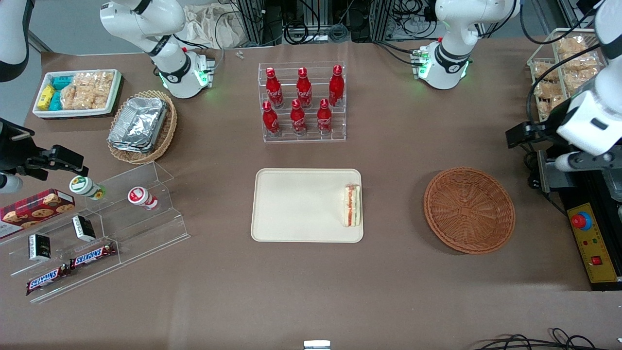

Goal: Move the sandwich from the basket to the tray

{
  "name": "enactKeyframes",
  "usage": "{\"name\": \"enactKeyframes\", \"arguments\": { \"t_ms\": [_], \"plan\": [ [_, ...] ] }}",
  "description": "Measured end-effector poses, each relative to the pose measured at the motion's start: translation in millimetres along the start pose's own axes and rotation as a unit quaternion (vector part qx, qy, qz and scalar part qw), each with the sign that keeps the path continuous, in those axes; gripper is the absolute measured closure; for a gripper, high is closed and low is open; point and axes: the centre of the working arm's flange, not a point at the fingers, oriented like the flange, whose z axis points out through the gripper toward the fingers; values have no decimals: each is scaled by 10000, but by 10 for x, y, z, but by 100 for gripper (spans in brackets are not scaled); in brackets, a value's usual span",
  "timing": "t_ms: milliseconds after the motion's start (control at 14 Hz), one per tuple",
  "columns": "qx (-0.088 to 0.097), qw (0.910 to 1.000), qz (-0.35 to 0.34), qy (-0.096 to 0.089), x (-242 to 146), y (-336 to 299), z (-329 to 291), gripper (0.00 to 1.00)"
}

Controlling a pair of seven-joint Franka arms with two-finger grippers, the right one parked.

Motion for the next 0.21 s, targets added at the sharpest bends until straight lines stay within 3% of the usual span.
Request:
{"name": "enactKeyframes", "arguments": {
  "t_ms": [214],
  "plan": [
    [42, 10000, 8, -20, -238, -5, -15, 0]
  ]
}}
